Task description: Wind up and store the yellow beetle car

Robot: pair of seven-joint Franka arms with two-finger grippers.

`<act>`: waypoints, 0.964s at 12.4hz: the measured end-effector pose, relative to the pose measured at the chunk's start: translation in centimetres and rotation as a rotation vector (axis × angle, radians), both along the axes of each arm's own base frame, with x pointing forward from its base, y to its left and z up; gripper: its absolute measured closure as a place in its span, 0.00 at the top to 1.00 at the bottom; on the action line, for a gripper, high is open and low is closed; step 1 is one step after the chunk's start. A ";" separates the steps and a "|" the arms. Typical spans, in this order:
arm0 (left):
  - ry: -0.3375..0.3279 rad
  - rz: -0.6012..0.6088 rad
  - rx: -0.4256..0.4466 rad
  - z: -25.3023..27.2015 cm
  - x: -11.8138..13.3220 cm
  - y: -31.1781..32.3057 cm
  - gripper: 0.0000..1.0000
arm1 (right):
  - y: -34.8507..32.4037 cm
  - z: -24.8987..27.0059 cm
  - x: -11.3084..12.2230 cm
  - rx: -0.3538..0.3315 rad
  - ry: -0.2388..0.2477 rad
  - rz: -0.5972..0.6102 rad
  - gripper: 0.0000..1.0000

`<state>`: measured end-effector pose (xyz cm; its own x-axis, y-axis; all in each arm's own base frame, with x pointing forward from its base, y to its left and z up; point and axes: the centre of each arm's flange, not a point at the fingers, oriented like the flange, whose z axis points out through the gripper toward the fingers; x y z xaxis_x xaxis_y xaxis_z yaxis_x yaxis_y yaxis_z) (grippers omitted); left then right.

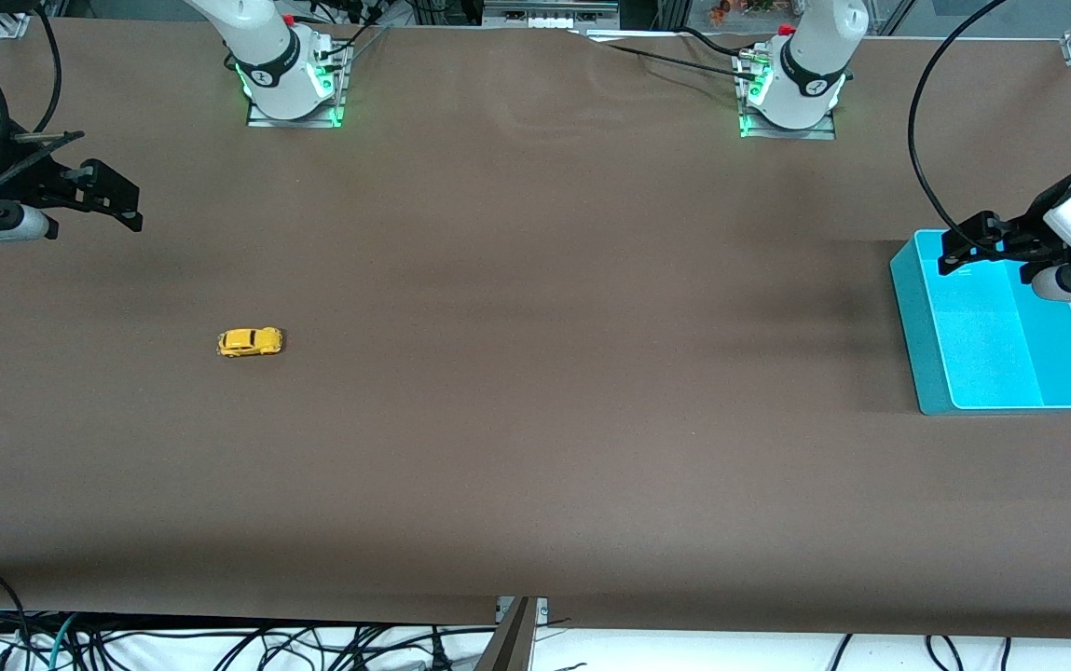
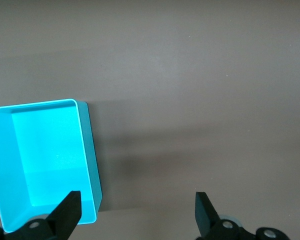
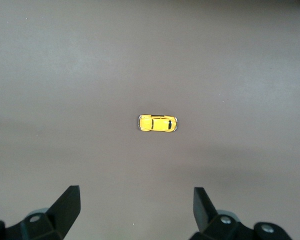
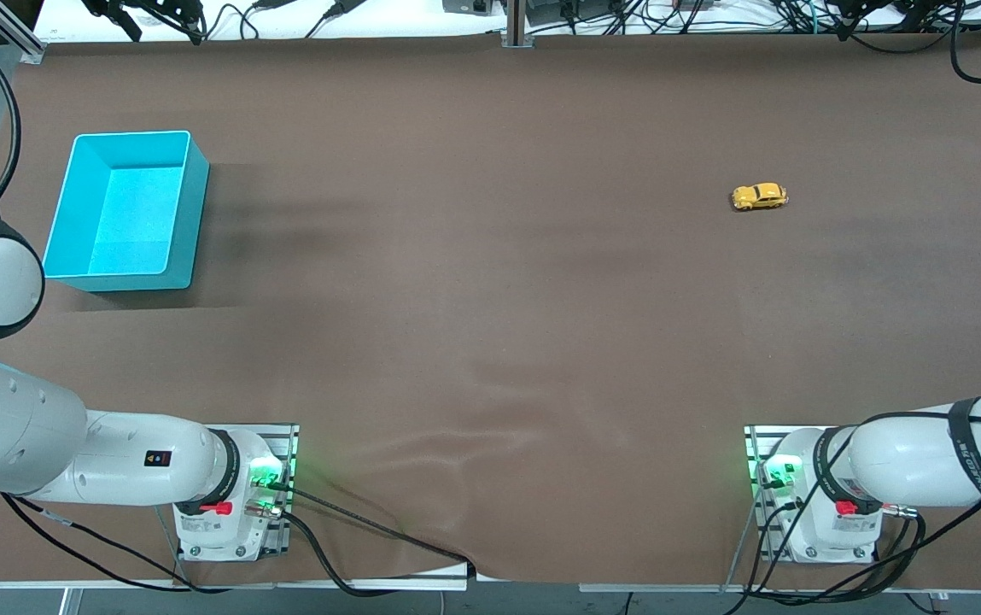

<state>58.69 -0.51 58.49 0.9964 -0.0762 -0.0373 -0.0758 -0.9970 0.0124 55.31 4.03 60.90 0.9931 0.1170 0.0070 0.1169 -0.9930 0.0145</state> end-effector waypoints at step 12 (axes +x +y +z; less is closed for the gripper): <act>0.000 -0.004 0.000 0.0 0.0 -0.2 1.00 | -0.8 0.2 0.0 0.000 -0.002 -0.014 1.00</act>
